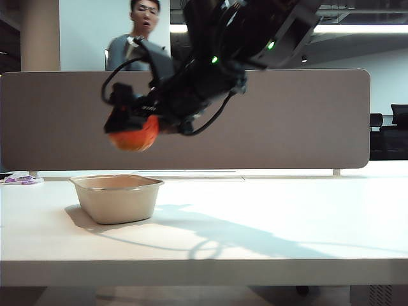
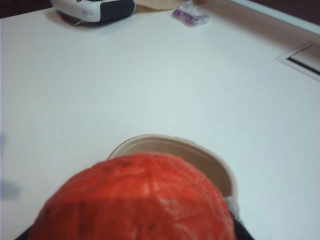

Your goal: Pick up the orange and place it into the paper lunchbox.

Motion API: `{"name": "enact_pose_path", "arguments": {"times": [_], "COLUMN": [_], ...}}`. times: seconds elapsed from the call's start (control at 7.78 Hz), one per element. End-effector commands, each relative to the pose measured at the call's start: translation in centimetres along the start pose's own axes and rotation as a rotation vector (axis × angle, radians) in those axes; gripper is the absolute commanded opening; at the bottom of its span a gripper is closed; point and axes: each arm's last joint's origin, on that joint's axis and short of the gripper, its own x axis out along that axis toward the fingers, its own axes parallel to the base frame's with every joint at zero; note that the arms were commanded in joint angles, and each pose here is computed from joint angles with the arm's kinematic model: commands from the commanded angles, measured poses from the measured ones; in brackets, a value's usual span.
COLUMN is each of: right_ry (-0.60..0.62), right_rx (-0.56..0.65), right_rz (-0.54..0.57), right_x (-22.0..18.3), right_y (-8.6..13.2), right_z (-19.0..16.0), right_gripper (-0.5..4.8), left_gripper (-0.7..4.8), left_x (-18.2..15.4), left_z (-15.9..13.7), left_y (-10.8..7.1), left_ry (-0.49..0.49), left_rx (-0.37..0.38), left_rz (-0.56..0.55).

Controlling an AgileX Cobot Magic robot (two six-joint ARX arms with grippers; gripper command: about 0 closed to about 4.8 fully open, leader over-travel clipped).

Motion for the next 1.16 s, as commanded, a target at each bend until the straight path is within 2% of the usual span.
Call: {"name": "enact_pose_path", "arguments": {"times": [0.13, 0.51, 0.64, 0.77, 1.03, 1.16], "right_ry": [0.009, 0.108, 0.109, 0.114, 0.113, 0.059], "right_rx": [-0.002, 0.013, 0.008, 0.005, 0.005, -0.005], "right_rz": [-0.015, -0.002, 0.003, 0.011, 0.012, -0.004], "right_x": [3.4, 4.6, 4.6, 4.7, 4.7, 3.6], "right_y": [0.2, 0.6, 0.9, 1.3, 1.4, 1.3], "right_z": [-0.5, -2.8, -2.8, -2.9, -2.8, -0.5], "right_gripper": [2.92, 2.96, 3.93, 4.18, 4.18, 4.18], "left_gripper": [-0.05, -0.05, -0.05, -0.05, -0.05, -0.05], "left_x": [-0.1, -0.1, -0.1, -0.1, -0.1, -0.1], "left_z": [0.3, 0.3, 0.3, 0.2, 0.2, 0.2], "left_y": [0.0, 0.0, 0.0, 0.0, 0.0, 0.0], "left_ry": [-0.019, -0.019, -0.019, -0.018, -0.018, -0.018], "left_rx": [0.001, 0.001, 0.001, 0.001, 0.001, 0.001], "left_rz": [-0.002, -0.002, -0.002, -0.002, -0.002, -0.002]}}
